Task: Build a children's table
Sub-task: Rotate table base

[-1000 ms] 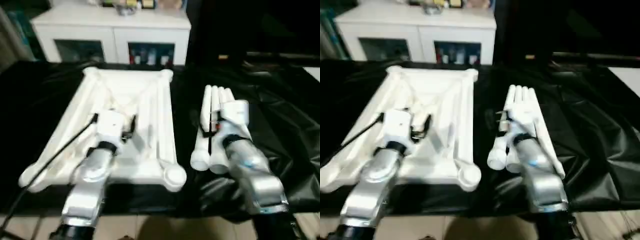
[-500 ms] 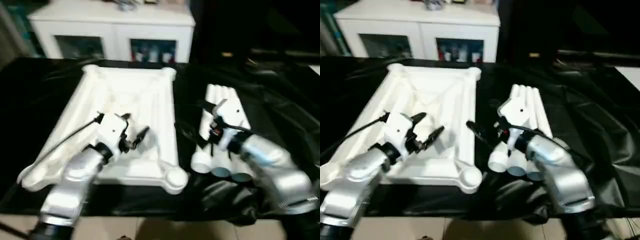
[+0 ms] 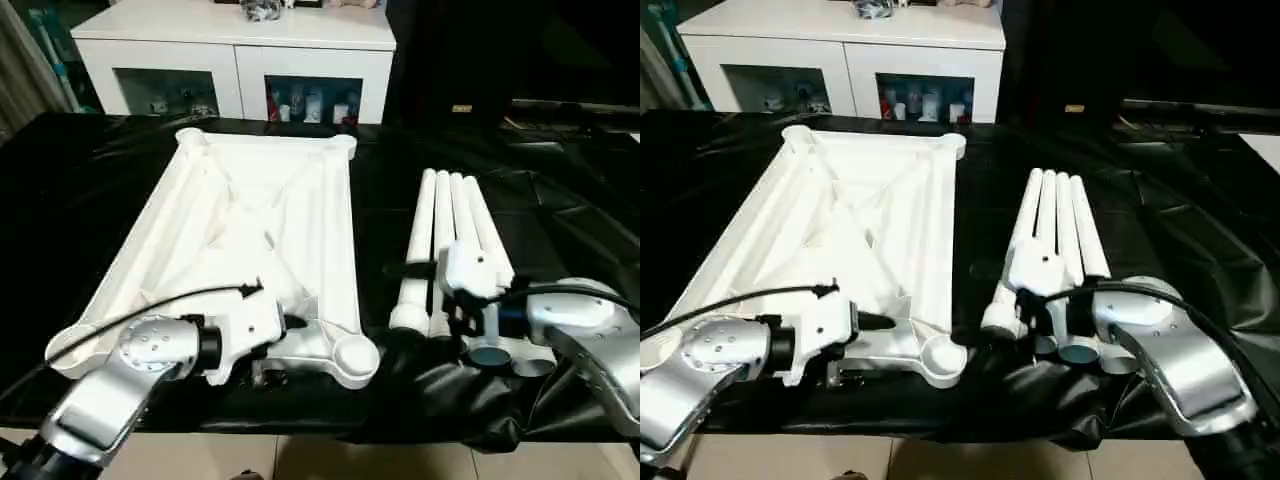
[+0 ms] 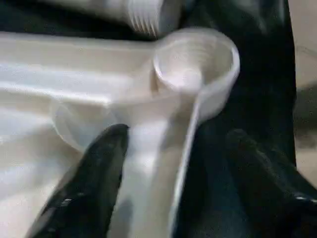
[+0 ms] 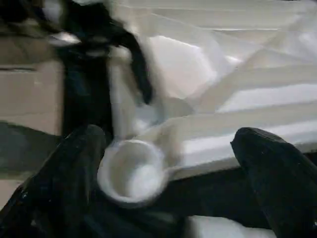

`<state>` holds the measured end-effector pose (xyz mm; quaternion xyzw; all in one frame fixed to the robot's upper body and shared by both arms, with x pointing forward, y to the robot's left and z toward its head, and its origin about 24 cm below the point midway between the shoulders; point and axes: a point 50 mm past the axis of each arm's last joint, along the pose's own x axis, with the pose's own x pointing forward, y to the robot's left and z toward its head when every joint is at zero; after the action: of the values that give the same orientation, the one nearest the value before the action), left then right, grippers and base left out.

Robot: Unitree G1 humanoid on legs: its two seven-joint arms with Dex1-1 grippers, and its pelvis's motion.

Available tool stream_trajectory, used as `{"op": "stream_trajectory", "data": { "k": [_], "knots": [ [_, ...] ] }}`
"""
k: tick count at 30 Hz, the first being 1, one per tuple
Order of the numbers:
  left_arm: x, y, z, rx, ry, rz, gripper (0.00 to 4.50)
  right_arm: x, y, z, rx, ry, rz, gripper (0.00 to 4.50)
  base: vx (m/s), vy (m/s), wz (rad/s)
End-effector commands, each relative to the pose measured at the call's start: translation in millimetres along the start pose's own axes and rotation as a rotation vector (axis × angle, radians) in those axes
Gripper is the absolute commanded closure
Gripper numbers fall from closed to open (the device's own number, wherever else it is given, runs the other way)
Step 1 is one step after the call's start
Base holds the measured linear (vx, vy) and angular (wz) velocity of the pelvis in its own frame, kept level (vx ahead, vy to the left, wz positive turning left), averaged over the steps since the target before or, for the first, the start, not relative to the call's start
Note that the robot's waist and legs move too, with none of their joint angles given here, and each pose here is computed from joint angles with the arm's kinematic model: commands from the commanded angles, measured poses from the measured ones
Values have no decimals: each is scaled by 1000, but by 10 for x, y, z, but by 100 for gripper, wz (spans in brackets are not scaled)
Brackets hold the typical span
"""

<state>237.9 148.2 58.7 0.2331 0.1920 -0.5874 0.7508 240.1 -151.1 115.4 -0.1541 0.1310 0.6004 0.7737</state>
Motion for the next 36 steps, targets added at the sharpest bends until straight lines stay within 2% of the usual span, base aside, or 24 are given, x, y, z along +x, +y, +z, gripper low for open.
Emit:
{"op": "stream_trajectory", "data": {
  "k": [1, 2, 5, 8, 10, 12, 16, 18, 21, 23, 28, 29, 36],
  "knots": [
    [-12, 14, 12, 13, 27, -23, 128, 2, 60, 33, -3, 4, 53, 0, 0, 0, 0],
    [-17, 11, 11, 5, 33, -35, 163, 0, 76, 23, -4, 13, 66, 0, 0, 0, 0],
    [-45, 49, -16, 5, 69, -33, 169, -8, 110, -21, -7, 51, 87, 0, 0, 0, 0],
    [-58, 77, -33, 11, 78, -24, 207, -12, 132, -25, -2, 53, 106, 0, 0, 0, 0],
    [-67, 105, -51, 10, 86, -17, 209, -16, 142, -28, -3, 59, 113, 0, 0, 0, 0],
    [-79, 126, -74, 6, 102, -11, 245, -16, 145, -34, -4, 65, 115, 0, 0, 0, 0],
    [-96, 147, -102, 9, 120, 2, 256, -13, 146, -41, -8, 72, 118, 0, 0, 0, 0],
    [-99, 183, -106, 11, 121, 35, 283, -11, 151, -44, -9, 74, 122, 0, 0, 0, 0],
    [-96, 170, -116, 3, 127, 17, 294, -1, 154, -46, -12, 75, 125, 0, 0, 0, 0],
    [-95, 165, -124, -2, 132, 14, 324, 5, 163, -46, -11, 74, 131, 0, 0, 0, 0],
    [-89, 175, -145, -6, 142, 18, 344, 15, 177, -46, -11, 74, 140, 0, 0, 0, 0],
    [-89, 176, -150, -9, 144, 17, 368, 16, 177, -46, -12, 74, 140, 0, 0, 0, 0],
    [-91, 261, -215, -14, 177, 94, 404, 35, 156, -47, -22, 75, 122, 0, 0, 0, 0]
  ]
}}
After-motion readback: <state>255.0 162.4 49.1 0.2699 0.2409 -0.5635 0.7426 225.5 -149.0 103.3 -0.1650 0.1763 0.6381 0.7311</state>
